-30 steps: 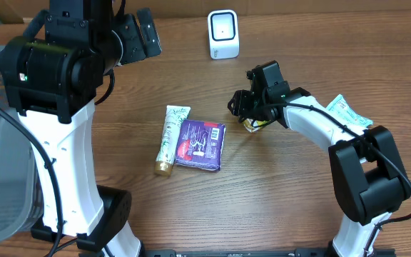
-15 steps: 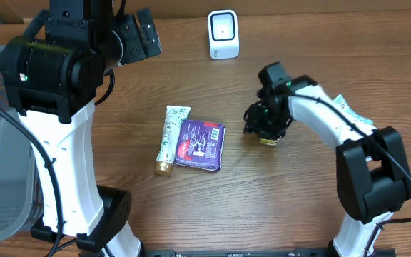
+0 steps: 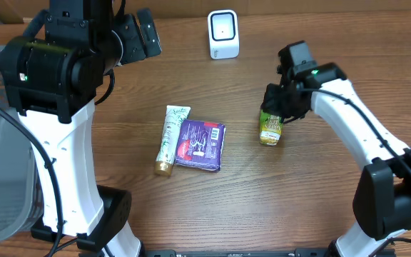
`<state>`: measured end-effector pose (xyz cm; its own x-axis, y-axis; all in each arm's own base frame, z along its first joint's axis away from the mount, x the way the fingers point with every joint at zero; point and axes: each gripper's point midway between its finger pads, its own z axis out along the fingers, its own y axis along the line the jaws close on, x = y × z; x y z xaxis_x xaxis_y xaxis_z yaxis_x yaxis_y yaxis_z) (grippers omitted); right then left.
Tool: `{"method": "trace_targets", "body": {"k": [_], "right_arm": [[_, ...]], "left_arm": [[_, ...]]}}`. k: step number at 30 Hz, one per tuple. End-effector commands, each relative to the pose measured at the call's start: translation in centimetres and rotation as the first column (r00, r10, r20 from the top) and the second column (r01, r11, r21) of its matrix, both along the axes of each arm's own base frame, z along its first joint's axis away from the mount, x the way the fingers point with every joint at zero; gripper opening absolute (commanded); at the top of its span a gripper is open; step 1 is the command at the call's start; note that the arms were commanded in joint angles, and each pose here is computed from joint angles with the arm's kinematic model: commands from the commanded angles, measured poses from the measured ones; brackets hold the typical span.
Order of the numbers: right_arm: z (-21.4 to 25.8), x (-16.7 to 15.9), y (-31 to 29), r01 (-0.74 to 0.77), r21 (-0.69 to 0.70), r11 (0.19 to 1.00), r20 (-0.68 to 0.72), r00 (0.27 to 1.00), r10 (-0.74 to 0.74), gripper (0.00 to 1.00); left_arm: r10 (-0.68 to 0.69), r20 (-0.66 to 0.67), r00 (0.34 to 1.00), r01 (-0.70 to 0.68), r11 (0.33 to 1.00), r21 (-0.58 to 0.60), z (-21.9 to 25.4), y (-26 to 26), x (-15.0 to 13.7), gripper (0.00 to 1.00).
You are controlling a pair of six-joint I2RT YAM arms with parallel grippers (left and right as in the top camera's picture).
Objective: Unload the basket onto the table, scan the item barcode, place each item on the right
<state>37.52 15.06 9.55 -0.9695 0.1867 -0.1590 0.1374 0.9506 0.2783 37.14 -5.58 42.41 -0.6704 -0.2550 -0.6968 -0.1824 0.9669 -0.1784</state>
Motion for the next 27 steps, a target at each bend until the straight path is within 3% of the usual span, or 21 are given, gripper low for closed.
{"method": "trace_targets", "body": {"k": [1, 19, 27], "right_arm": [[-2.7, -1.5, -1.4, 0.098, -0.116, 0.988, -0.021, 0.995, -0.101, 0.04], [-8.9, -3.4, -2.4, 0.119, -0.128, 0.985, -0.002, 0.993, -0.120, 0.04], [-9.3, -3.7, -2.1, 0.105, -0.114, 0.988, -0.009, 0.994, -0.107, 0.04]], "left_arm": [[0.018, -0.005, 1.000, -0.018, 1.000, 0.006, -0.2, 0.3, 0.2, 1.00], [0.018, -0.005, 1.000, -0.018, 1.000, 0.006, -0.2, 0.3, 0.2, 1.00], [0.018, -0.005, 1.000, -0.018, 1.000, 0.006, -0.2, 0.3, 0.2, 1.00]]}}
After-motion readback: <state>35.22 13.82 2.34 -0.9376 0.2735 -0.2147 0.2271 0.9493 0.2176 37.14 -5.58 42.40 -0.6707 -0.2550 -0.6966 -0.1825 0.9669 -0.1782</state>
